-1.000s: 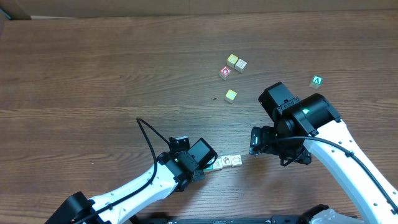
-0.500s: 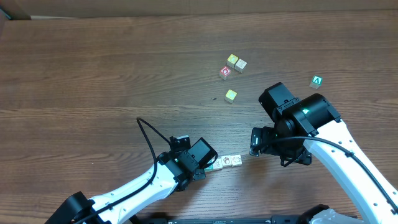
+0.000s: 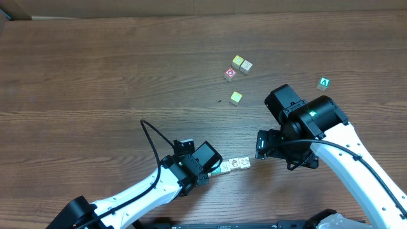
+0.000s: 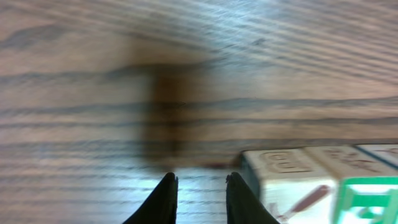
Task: Flip 5 blocks
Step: 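Open the left gripper and hold it beside the row, then move the right gripper down over the block row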
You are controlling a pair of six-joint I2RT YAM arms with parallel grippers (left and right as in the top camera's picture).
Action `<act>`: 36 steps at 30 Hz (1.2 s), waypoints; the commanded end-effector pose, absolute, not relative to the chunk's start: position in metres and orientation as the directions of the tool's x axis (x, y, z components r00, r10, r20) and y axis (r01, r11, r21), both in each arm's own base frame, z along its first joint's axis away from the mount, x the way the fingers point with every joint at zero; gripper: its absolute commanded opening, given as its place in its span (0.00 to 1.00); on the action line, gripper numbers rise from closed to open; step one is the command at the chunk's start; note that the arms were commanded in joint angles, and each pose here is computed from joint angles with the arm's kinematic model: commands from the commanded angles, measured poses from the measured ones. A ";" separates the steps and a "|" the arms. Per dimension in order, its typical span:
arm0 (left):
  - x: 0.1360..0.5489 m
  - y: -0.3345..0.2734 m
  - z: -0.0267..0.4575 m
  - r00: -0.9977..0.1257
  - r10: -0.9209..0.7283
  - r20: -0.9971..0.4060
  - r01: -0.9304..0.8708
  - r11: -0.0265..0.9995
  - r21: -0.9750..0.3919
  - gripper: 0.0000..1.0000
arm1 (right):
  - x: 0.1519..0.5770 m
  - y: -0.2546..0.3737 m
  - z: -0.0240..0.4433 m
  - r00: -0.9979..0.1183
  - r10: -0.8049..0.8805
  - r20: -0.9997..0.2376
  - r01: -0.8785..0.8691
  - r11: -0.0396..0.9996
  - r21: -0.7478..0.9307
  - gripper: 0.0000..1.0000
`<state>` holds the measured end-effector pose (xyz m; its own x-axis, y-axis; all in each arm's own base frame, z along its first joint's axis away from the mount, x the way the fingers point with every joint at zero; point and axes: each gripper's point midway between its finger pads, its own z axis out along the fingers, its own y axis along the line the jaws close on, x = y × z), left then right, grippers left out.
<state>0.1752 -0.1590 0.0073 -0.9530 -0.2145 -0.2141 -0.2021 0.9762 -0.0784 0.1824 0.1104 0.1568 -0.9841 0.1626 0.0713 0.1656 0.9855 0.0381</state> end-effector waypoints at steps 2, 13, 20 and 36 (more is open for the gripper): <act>0.177 -0.143 0.004 -0.935 -0.264 -0.235 -0.265 0.964 -0.029 0.18 | 0.191 0.115 0.167 -0.987 0.159 0.019 0.160 0.984 0.083 1.00; 0.185 -0.132 0.017 -0.919 -0.307 -0.246 -0.306 0.951 -0.043 0.05 | 0.218 0.134 0.142 -0.986 0.156 -0.052 0.146 0.976 0.163 0.33; 0.197 -0.128 0.039 -0.909 -0.299 -0.291 -0.282 0.954 -0.101 0.04 | 0.216 0.147 0.105 -0.993 0.115 -0.021 0.108 0.969 0.221 0.13; 0.194 -0.129 0.042 -0.916 -0.302 -0.265 -0.277 0.952 -0.128 0.04 | 0.237 0.184 0.062 -0.988 0.067 -0.139 0.004 0.911 0.412 0.09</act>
<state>0.1885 -0.1254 0.0340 -0.9177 -0.3083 -0.2506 -0.2916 0.9511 -0.1024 0.2398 0.1758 0.0659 -0.9857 0.0914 -0.1414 0.0306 0.9230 0.3835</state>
